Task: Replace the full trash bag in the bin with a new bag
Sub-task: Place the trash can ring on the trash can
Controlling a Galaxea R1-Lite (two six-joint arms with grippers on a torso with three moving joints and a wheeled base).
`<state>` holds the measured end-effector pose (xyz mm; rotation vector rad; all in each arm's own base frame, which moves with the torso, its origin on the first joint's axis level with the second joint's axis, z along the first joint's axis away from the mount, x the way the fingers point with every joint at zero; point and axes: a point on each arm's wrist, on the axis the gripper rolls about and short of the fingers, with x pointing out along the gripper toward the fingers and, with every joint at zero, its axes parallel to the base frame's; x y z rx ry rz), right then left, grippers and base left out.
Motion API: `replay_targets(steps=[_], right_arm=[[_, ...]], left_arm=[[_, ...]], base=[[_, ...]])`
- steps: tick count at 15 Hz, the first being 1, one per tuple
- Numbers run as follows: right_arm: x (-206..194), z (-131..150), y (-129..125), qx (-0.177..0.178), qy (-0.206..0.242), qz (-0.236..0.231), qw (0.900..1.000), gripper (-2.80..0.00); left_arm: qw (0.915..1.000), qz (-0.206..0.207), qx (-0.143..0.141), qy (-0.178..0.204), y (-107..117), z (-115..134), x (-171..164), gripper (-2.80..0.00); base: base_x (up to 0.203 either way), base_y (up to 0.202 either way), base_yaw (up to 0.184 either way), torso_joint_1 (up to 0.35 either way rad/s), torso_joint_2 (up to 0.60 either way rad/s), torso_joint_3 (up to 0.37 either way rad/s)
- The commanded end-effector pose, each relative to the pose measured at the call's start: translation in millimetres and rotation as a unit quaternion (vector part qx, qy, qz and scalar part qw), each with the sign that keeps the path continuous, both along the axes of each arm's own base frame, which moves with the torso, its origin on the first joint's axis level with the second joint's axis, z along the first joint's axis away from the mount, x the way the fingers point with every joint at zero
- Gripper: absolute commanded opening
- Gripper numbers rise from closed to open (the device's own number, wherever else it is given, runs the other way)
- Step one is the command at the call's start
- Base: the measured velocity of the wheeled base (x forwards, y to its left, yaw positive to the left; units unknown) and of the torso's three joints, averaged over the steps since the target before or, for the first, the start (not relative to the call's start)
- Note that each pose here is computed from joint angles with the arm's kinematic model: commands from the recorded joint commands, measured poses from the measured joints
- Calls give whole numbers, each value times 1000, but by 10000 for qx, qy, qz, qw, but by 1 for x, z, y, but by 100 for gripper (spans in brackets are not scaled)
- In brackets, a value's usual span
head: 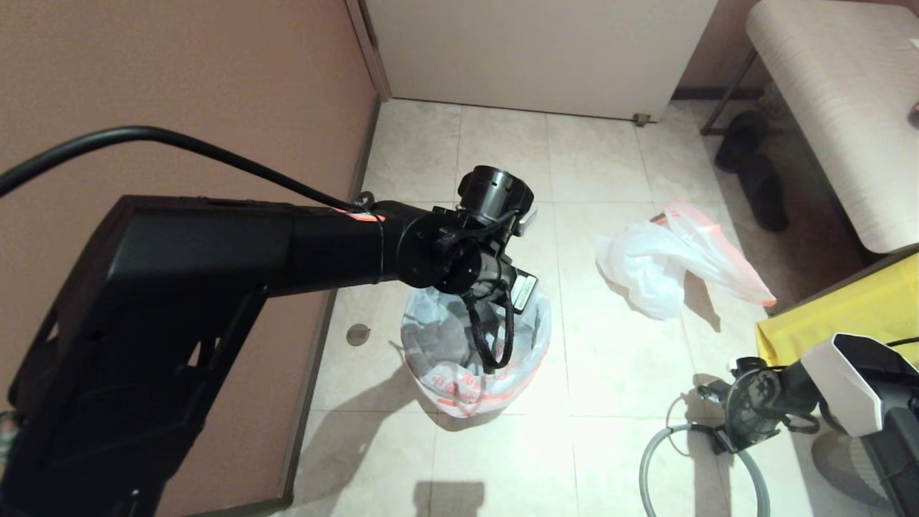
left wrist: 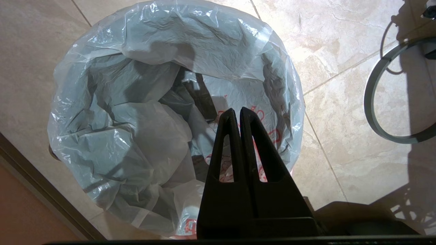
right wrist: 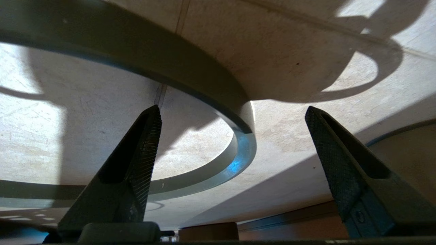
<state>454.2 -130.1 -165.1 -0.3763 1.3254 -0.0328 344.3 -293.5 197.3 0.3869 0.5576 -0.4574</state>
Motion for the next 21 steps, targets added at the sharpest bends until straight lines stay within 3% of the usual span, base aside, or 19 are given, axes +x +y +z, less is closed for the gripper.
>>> replay_targets(steps=[1, 4, 8, 9, 13, 18, 21], right_arm=[[-3, -7, 0, 20, 102, 3, 9999, 0], [-7, -7, 1, 87, 379, 13, 9992, 0], [-7, -7, 2, 87, 404, 14, 9991, 0], [-6, -6, 1, 86, 375, 7, 9993, -280], [-8, -17, 1, -65, 495, -116, 9987, -280], [-16, -13, 5, 47, 974, -66, 9952, -280], [-12, -4, 5, 21, 877, -53, 9961, -280]], left_arm=[[10000, 4, 11, 1, 0, 0, 0, -280], [10000, 4, 12, 2, 0, -1, 0, -280], [10000, 4, 12, 2, -1, -1, 0, -280], [10000, 4, 15, 6, -1, -2, 1, -280], [10000, 4, 17, 8, -1, -2, 1, -280], [10000, 33, 4, -17, 1, 0, 1, -280], [10000, 58, 15, -29, 1, 0, 2, -280]], base=[[0, 0, 0, 0, 0, 0], [0, 0, 0, 0, 0, 0], [0, 0, 0, 0, 0, 0], [0, 0, 0, 0, 0, 0], [0, 0, 0, 0, 0, 0], [0, 0, 0, 0, 0, 0], [0, 0, 0, 0, 0, 0]])
